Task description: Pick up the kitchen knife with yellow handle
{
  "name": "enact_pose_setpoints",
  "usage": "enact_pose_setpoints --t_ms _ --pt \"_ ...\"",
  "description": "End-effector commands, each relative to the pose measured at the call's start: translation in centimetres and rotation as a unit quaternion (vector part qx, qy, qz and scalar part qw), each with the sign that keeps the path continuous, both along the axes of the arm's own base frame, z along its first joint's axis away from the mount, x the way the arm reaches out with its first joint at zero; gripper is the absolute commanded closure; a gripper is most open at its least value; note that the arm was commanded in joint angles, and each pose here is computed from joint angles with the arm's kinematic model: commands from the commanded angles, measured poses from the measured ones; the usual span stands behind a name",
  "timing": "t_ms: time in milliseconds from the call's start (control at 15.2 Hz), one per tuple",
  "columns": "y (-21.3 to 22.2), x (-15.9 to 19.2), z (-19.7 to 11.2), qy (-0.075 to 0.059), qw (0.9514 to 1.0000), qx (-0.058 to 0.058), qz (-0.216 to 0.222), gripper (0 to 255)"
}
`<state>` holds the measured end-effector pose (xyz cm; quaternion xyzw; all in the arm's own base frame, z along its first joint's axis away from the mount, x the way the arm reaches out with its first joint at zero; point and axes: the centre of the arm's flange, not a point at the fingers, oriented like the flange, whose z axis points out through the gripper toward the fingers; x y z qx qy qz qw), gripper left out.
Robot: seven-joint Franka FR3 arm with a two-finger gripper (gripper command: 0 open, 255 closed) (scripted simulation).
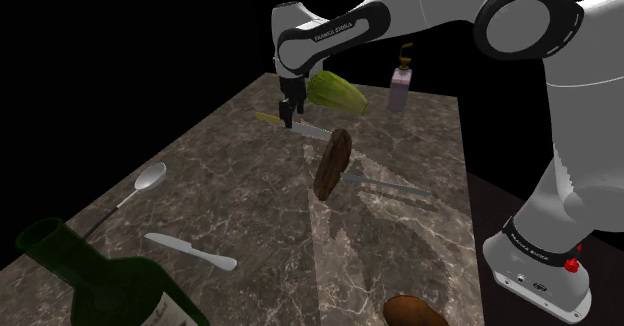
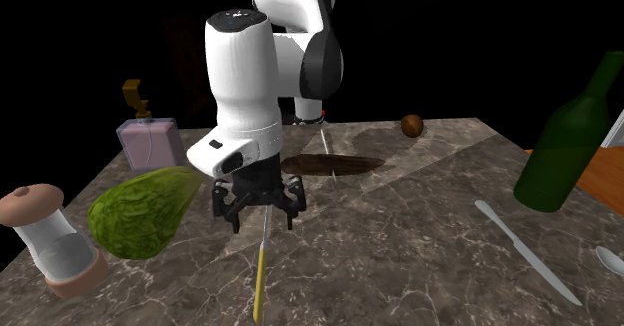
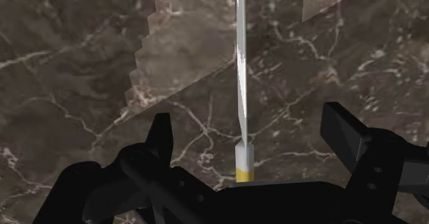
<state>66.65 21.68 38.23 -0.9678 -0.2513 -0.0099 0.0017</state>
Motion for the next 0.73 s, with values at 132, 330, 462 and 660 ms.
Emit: enact_pose_setpoints --t_ms 132,330,462,660 --pt "0.1 0.1 -2.1 0.0 1.0 0.0 0.001 0" --pt "0.1 0.1 -3.0 0.0 1.0 0.0 0.001 0" --pt "0.1 0.0 -2.9 0.0 1.0 0.0 0.001 255" --pt "0.1 0.0 -2.9 0.0 1.0 0.0 0.001 255"
